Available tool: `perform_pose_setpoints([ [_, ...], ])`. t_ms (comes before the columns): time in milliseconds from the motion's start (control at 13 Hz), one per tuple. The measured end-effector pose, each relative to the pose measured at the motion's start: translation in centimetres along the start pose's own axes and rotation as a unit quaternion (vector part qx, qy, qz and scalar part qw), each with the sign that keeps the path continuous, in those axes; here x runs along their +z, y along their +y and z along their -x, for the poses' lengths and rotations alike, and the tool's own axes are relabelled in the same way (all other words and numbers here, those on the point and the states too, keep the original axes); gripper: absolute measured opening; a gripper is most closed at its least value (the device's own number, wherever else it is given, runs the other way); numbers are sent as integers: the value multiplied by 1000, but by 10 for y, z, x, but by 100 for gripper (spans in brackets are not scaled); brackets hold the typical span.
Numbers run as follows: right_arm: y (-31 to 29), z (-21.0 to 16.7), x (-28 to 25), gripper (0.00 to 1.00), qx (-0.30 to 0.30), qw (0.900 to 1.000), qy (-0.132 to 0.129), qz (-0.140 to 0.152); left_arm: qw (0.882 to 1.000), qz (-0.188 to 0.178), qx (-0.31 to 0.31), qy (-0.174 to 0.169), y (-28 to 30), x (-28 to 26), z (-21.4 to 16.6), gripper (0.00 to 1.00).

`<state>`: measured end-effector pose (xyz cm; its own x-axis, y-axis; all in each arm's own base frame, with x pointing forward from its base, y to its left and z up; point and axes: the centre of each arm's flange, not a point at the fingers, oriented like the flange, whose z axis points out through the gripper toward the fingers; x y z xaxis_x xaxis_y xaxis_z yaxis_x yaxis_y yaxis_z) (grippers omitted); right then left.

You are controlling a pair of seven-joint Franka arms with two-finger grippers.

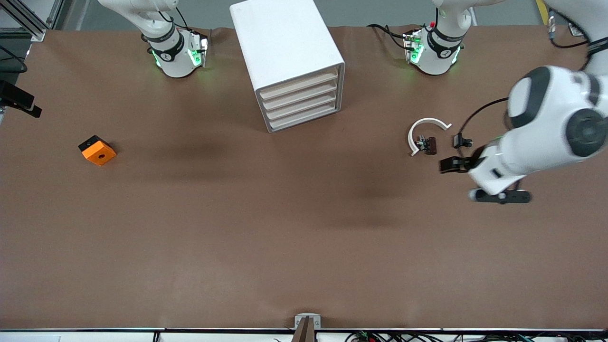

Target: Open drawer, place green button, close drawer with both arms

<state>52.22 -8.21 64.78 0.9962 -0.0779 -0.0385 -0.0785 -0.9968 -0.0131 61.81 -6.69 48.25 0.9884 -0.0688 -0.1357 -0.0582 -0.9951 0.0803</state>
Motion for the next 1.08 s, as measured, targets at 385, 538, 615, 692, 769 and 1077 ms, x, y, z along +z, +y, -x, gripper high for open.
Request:
perform_pose_setpoints([
  [385,-3,18,1,100,0,1000,14,-6,998,-17,-20,58,-87,-83,46,100],
  [538,-9,19,0,100,-6,1000,16,-6,996,-27,-20,79,-79,-107,61,100],
  [615,-11,19,0,100,-7,1000,17,-6,995,-33,-18,90,-74,-120,70,100],
  [692,-12,19,0,100,-9,1000,17,-6,994,-38,-18,101,-70,-132,78,100],
  [769,-12,19,1,100,-9,1000,17,-6,993,-41,-18,110,-67,-141,84,100],
  [1077,-12,19,1,100,-9,1000,18,-6,992,-44,-13,118,-60,-148,88,100],
])
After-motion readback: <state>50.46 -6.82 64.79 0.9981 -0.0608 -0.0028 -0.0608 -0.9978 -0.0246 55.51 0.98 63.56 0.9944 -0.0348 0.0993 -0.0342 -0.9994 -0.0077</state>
